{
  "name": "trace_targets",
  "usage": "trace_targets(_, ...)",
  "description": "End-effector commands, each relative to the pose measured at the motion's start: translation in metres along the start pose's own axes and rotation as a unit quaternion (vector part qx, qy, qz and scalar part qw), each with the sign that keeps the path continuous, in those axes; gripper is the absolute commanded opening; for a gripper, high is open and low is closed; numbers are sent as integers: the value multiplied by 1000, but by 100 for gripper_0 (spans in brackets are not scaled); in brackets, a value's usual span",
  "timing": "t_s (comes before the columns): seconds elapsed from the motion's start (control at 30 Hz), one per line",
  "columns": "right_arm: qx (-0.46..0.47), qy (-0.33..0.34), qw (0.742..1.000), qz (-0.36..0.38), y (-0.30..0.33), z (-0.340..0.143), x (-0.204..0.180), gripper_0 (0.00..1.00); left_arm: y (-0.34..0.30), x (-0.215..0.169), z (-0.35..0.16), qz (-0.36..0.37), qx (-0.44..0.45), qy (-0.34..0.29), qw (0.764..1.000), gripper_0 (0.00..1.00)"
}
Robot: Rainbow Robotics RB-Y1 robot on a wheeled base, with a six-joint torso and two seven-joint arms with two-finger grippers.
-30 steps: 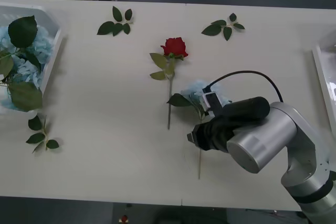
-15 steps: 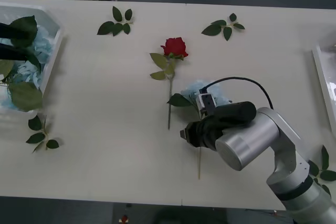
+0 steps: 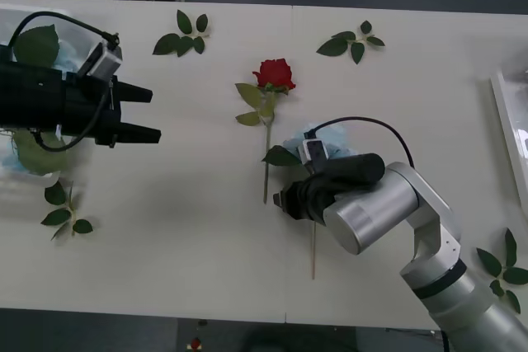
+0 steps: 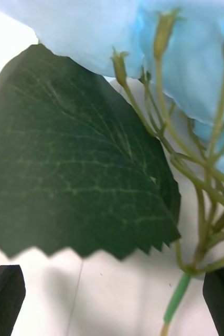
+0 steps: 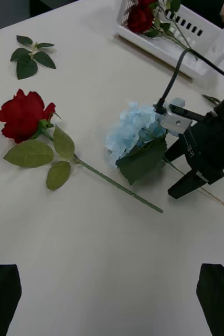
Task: Put the red flowers into the right box and the blue flowers into the left box
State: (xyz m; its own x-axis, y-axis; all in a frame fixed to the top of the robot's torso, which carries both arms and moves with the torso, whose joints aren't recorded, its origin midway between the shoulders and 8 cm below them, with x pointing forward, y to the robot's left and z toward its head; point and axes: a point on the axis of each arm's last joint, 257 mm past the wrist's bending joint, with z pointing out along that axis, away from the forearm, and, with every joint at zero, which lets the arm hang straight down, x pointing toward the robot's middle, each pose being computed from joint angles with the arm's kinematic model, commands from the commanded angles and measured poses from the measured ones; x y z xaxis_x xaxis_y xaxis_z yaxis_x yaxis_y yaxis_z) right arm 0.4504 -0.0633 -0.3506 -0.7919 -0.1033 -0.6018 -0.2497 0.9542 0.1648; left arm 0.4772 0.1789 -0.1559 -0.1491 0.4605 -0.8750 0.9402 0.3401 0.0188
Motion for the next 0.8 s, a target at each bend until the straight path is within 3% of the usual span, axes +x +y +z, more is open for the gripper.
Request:
trace_targets(0.03,-12,-12,1000,11,14,1,-15,97,-9,-14,22,30,-8,18,999,98)
trace_targets(0.2,-8,-8,1000,4,14,5,-12,55,-11,-9,54,-4,-24,44,999,98)
trace_targets(0.63,2,-9,1000,-10,5,5,-13,10,-7,-9,119,-43,-72,85,993,98)
trace_targets(0.8,7,-24,999,-21,-5,-5,-24,6,-9,-11,120,-45,-69,80,993,98)
